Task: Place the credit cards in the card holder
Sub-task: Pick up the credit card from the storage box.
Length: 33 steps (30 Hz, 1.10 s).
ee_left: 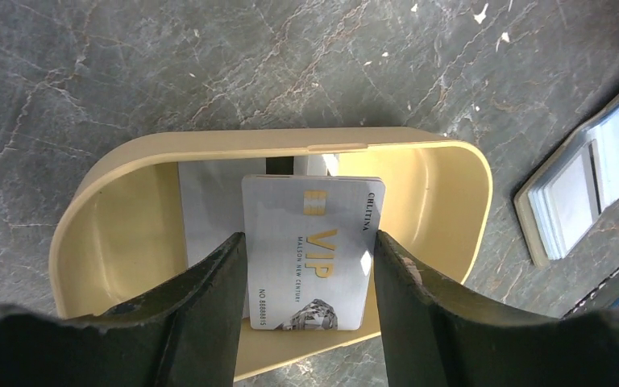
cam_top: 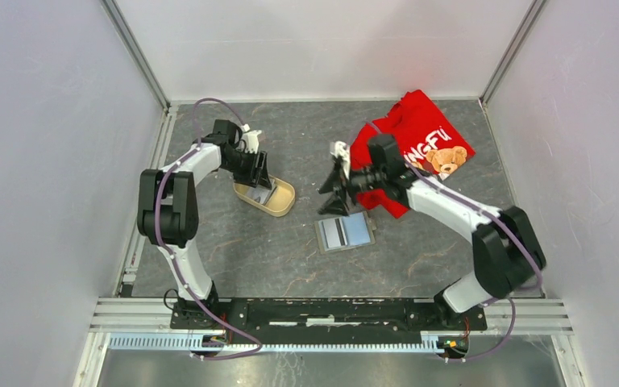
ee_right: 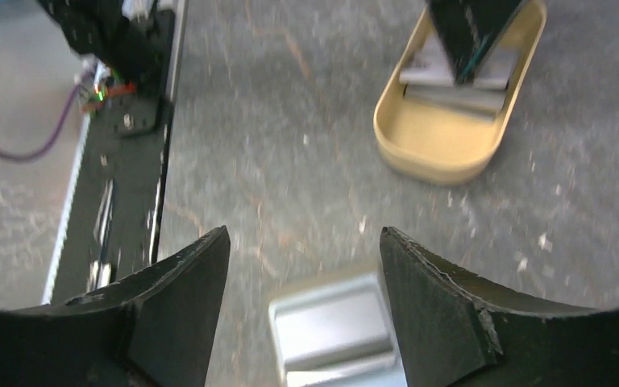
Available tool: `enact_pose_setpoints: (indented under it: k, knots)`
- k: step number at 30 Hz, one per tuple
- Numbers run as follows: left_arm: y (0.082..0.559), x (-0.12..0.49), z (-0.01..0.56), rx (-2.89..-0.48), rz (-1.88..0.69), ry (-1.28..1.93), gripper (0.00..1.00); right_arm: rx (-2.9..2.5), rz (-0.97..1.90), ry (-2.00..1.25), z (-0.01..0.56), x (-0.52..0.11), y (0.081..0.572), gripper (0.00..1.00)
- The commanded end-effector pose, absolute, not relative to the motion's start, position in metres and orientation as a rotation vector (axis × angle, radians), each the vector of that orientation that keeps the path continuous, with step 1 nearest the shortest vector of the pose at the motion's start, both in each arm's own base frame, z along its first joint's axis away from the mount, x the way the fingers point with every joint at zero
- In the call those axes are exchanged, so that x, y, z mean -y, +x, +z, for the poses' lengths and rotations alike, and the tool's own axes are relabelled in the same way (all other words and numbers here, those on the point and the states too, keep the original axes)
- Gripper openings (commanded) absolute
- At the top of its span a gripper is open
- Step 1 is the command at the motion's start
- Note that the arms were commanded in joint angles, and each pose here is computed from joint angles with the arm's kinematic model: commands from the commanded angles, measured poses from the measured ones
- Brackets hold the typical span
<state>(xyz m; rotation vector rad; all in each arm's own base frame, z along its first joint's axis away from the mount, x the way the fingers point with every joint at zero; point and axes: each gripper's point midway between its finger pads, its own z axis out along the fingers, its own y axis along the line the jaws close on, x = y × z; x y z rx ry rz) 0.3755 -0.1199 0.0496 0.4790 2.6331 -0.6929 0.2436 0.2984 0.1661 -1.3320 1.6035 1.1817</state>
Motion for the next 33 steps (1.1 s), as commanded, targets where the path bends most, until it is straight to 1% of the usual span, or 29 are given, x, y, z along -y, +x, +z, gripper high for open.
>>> enact_pose_setpoints:
  k: [1, 6, 8, 13, 16, 20, 30, 33]
  knots:
    - [0.380, 0.131, 0.085, -2.521, -0.783, 0.441, 0.43, -1.606, 1.262, -1.224, 0.206, -0.349, 0.273, 0.73]
    - [0.375, 0.129, 0.085, -2.490, -0.789, 0.433, 0.43, -1.668, 1.328, -1.133, 0.197, -0.383, 0.286, 0.70]
    - [0.376, 0.127, 0.089, -2.471, -0.806, 0.410, 0.42, -1.721, 1.378, -1.063, 0.189, -0.393, 0.289, 0.66]
    - [0.380, 0.128, 0.103, -2.398, -0.934, 0.329, 0.40, -1.812, 1.437, -0.967, 0.175, -0.421, 0.302, 0.62]
    - [0.375, 0.124, 0.100, -2.407, -0.987, 0.238, 0.39, -1.819, 1.433, -0.948, 0.172, -0.435, 0.314, 0.60]
    - [0.370, 0.133, 0.106, -2.369, -1.075, 0.230, 0.38, -1.850, 1.431, -0.908, 0.159, -0.447, 0.330, 0.58]
    - [0.367, 0.140, 0.103, -2.371, -1.166, 0.178, 0.37, -1.895, 1.412, -0.961, 0.129, -0.460, 0.346, 0.53]
    - [0.371, 0.129, 0.101, -2.369, -1.153, 0.133, 0.37, -1.870, 1.398, -1.018, 0.128, -0.460, 0.345, 0.53]
